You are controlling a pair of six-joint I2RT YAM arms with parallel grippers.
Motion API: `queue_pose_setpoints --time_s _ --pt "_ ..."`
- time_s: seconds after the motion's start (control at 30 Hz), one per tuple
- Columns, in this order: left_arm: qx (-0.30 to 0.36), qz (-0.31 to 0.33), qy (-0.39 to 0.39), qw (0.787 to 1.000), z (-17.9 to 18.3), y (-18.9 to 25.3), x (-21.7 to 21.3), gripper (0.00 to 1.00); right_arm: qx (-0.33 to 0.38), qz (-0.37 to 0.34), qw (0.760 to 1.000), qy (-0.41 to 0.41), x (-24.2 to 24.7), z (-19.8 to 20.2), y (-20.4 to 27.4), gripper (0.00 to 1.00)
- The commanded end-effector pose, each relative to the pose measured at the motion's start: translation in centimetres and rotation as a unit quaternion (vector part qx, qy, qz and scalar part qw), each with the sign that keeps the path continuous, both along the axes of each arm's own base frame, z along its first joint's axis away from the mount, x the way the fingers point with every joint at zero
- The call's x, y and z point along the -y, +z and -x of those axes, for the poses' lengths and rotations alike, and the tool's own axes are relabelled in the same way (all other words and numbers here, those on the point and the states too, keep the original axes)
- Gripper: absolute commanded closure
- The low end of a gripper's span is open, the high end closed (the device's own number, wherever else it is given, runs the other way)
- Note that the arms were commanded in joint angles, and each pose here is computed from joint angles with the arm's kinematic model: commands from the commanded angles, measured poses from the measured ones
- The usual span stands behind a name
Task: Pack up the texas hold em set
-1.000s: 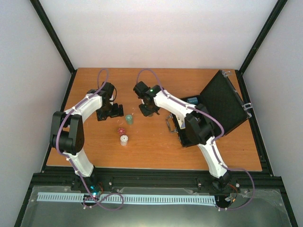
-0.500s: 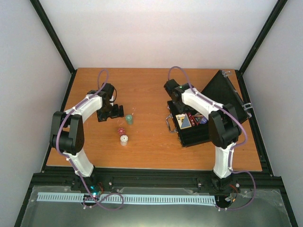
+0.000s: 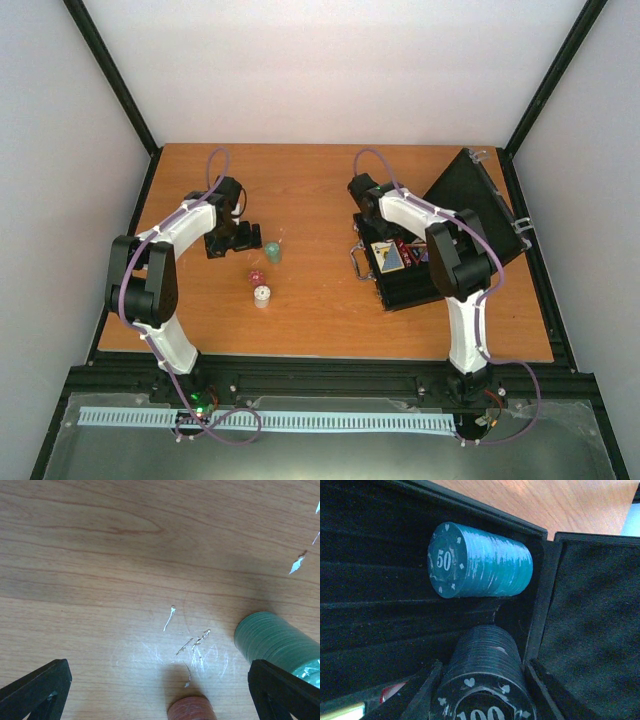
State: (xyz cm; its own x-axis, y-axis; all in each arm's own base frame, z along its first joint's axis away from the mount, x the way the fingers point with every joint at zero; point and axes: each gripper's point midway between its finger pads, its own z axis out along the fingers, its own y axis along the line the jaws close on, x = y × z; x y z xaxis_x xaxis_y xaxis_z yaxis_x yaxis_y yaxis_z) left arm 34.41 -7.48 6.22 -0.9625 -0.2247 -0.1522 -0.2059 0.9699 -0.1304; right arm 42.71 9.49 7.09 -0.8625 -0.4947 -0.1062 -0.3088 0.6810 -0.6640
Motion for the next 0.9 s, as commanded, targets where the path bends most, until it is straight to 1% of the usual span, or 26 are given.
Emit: queue_pose_setpoints --time_s 0.0,0.1,0.17,0.2,0.3,0.37,0.47,0.57,0.67,0.8,0.87 --pt "0.004 -0.003 -0.005 1.0 -0.5 0.2 -0.2 0.0 0.021 0.017 1.0 -0.014 1.5 -1.0 0.7 0.71" --pt "0.001 -0.004 -0.005 1.0 -0.4 0.1 -0.3 0.0 0.02 0.02 0.999 -0.022 2.1 -1.1 0.6 0.7" --pt "0.001 -0.003 -0.005 1.0 -0.5 0.0 -0.2 0.0 0.019 0.025 0.999 -0.025 2.5 -1.1 0.4 0.65" --pt "0.001 -0.003 -0.005 1.0 -0.5 0.0 -0.2 0.0 0.018 0.029 0.999 -0.026 2.7 -1.1 0.3 0.58" --pt "0.002 -0.002 -0.006 1.0 -0.7 0.1 -0.1 0.0 0.013 0.025 0.999 -0.027 2.7 -1.1 -0.1 0.33" --pt "0.002 -0.003 -0.006 1.0 -0.8 0.0 -0.2 0.0 0.012 0.014 0.999 -0.027 2.4 -1.1 -0.2 0.23" --pt "0.001 -0.003 -0.005 1.0 -0.8 0.0 -0.2 0.0 0.011 0.004 1.0 -0.028 2.2 -0.9 -0.2 0.13" --pt "0.001 -0.003 -0.006 1.0 -0.8 0.0 -0.1 0.0 0.004 -0.026 0.999 -0.024 1.5 -0.5 -0.1 0.1" --pt "0.002 -0.002 -0.006 1.0 -0.8 0.1 -0.1 0.0 -0.007 -0.091 0.996 -0.014 -0.2 0.3 0.4 0.1" --pt "0.003 -0.001 -0.006 1.0 -0.8 0.2 -0.1 0.0 -0.047 -0.23 0.972 0.016 -4.4 2.4 1.5 0.1" --pt "0.005 0.0 -0.005 1.0 -0.8 0.3 -0.1 0.0 -0.064 -0.281 0.957 0.023 -6.1 3.4 2.2 0.11"
